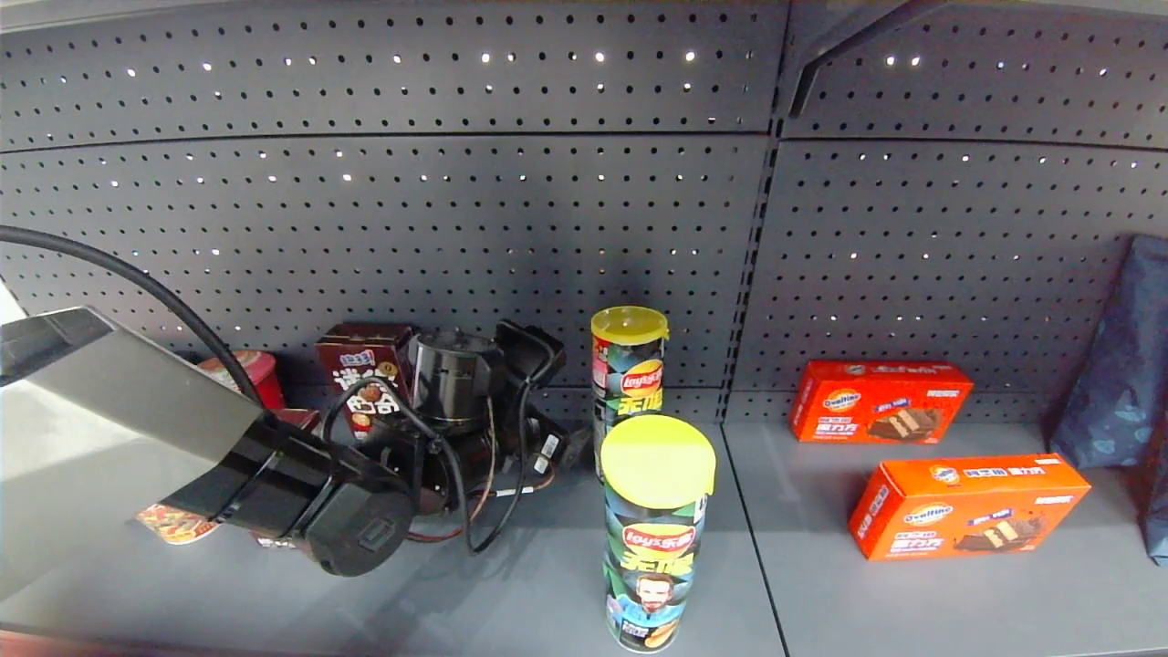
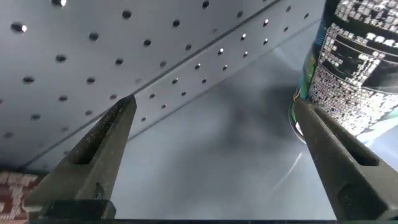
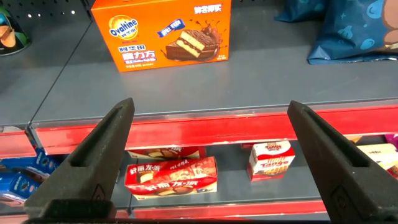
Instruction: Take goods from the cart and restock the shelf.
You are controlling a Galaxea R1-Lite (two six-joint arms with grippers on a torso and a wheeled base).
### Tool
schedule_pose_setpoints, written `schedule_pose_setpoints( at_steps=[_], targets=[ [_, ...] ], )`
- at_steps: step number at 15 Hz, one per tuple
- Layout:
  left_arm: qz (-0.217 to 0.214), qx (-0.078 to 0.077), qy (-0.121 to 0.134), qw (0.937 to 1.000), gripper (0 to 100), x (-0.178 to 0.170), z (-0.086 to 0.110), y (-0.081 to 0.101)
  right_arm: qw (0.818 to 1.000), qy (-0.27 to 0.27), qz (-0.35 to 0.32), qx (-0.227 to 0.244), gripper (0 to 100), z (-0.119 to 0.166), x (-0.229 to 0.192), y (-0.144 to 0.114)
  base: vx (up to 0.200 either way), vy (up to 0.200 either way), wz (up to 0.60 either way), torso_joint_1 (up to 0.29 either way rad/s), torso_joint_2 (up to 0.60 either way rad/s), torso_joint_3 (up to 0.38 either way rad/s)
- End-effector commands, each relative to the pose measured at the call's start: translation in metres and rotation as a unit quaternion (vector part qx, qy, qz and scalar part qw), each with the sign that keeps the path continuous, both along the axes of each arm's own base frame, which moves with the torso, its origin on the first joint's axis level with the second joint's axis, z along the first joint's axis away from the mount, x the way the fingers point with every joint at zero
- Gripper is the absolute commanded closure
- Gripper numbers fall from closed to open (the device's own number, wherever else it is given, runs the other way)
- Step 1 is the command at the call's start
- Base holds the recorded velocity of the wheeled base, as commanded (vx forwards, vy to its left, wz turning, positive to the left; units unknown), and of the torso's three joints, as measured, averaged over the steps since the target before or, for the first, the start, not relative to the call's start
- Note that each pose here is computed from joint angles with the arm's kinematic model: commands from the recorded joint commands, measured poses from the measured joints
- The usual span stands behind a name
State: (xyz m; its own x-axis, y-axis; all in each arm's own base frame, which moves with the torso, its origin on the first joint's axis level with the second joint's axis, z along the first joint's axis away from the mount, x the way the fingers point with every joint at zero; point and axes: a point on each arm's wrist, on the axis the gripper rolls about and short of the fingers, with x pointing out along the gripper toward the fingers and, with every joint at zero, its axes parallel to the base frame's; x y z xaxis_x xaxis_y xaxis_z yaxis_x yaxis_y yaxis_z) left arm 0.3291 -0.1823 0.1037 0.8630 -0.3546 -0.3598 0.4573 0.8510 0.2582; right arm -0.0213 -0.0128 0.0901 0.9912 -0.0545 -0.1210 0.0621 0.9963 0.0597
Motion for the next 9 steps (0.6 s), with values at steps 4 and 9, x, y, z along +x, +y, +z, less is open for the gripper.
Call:
schedule_pose_setpoints(
  at_steps=[4, 9],
  targets=[
    [-0.001, 0.003, 0.004, 1.0000, 0, 0.001, -0.004, -0.001, 1.000, 0.001, 0.000, -0.001, 0, 0.000, 0.000, 0.000, 0.000, 0.000, 0.00, 0.000, 0.00, 0.000],
    [0.014, -0.026, -0.060, 0.9977, 0, -0.024, 0.055, 0.013, 0.993, -0.030, 0.112, -0.016, 0, 0.045, -0.002, 0.002, 0.000, 0.000, 0.00, 0.000, 0.00, 0.000]
  ],
)
